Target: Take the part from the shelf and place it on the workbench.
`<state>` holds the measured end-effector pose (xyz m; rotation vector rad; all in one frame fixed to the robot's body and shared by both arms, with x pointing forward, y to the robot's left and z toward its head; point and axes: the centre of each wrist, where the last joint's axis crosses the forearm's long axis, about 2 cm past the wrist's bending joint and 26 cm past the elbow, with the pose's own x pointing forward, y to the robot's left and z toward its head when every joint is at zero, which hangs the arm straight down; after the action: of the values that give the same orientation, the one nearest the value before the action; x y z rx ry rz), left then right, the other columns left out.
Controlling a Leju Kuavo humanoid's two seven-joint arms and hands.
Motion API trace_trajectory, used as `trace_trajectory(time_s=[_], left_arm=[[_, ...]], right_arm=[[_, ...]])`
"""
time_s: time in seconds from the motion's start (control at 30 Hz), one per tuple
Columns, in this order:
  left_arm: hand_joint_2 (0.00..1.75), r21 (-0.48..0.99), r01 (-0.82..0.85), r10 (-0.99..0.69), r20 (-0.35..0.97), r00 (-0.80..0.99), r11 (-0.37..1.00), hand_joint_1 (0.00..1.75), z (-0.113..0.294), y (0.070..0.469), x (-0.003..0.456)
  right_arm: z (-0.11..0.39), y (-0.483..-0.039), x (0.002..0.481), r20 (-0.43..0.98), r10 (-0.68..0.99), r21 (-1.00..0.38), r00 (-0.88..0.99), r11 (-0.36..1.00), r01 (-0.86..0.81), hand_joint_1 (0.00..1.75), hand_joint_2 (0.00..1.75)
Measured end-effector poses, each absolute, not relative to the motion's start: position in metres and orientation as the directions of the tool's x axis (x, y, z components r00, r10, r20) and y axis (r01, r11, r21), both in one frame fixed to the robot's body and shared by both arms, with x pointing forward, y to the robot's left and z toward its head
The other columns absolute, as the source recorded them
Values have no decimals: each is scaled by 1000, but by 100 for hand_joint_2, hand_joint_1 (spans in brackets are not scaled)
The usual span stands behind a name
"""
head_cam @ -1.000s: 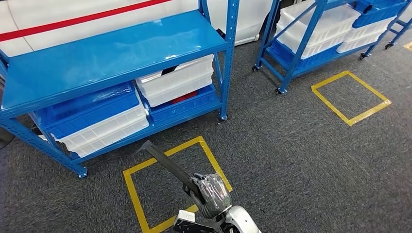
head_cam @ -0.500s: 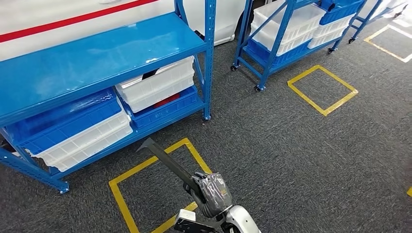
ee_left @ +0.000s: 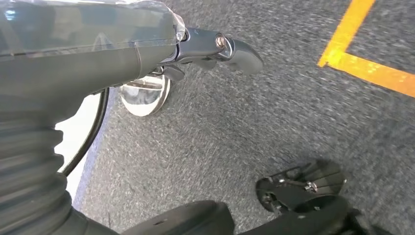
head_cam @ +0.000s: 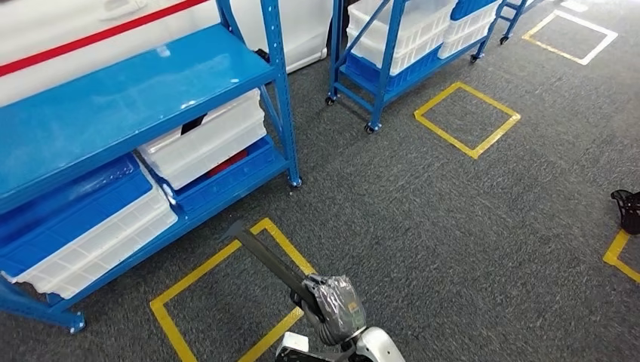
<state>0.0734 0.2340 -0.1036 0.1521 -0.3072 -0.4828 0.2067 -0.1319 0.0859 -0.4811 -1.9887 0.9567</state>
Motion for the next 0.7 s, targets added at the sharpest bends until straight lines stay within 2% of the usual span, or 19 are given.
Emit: trace_trajectory(time_s=[0.7], left_arm=[[175, 271, 458, -524, 270, 808, 846, 0, -103, 233, 73]], right_arm=[[72, -143, 190, 536, 667, -773, -518, 634, 16, 175, 175]])
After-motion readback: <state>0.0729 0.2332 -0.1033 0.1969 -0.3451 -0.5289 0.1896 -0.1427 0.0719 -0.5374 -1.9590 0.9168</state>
